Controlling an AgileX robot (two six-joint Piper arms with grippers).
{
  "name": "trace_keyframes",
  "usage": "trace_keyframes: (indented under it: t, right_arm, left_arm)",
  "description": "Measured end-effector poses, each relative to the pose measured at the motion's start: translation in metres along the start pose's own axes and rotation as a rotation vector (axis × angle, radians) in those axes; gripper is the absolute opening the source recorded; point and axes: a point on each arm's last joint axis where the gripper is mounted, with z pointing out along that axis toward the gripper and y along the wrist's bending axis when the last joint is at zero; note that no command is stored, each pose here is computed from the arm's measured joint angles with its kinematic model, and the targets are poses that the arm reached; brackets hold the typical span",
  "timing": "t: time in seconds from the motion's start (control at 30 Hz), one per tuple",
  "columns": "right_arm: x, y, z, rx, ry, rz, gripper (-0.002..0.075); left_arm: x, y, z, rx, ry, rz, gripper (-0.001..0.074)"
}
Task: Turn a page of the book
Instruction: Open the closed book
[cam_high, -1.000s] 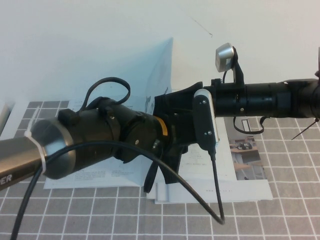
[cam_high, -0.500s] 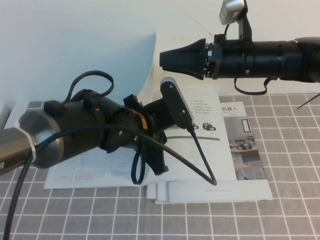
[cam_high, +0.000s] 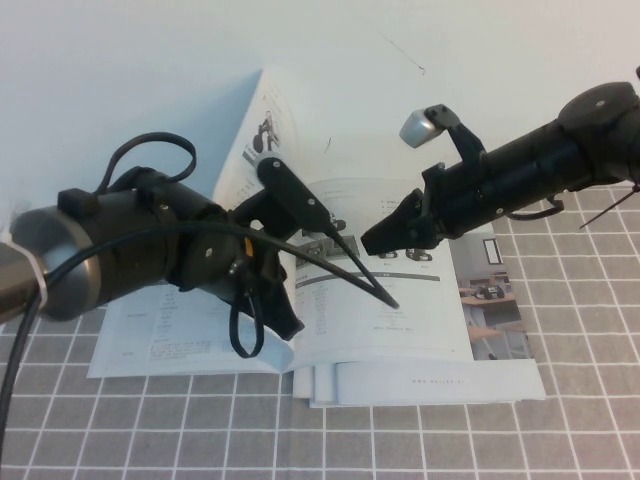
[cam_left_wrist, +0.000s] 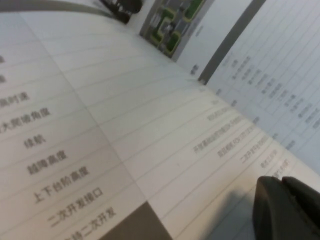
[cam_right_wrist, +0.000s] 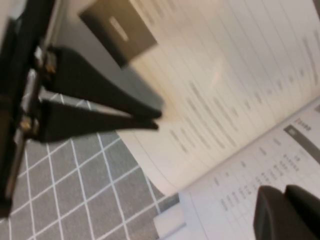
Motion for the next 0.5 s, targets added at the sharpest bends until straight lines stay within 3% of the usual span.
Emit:
trace_keyframes:
  t: [0.27, 0.5]
  right_arm:
    - [0.032, -0.028, 0.031, -0.029, 0.065, 0.093, 0.0]
    - [0.059, -0.048, 0.053, -0.051, 0.117, 0.182, -0.0001]
  left_arm:
    - [0.018, 0.026, 0.001, -0.036, 0.081, -0.153, -0.0004]
    - [0.028, 0.035, 0.0, -0.041, 0.14, -0.213, -0.0004]
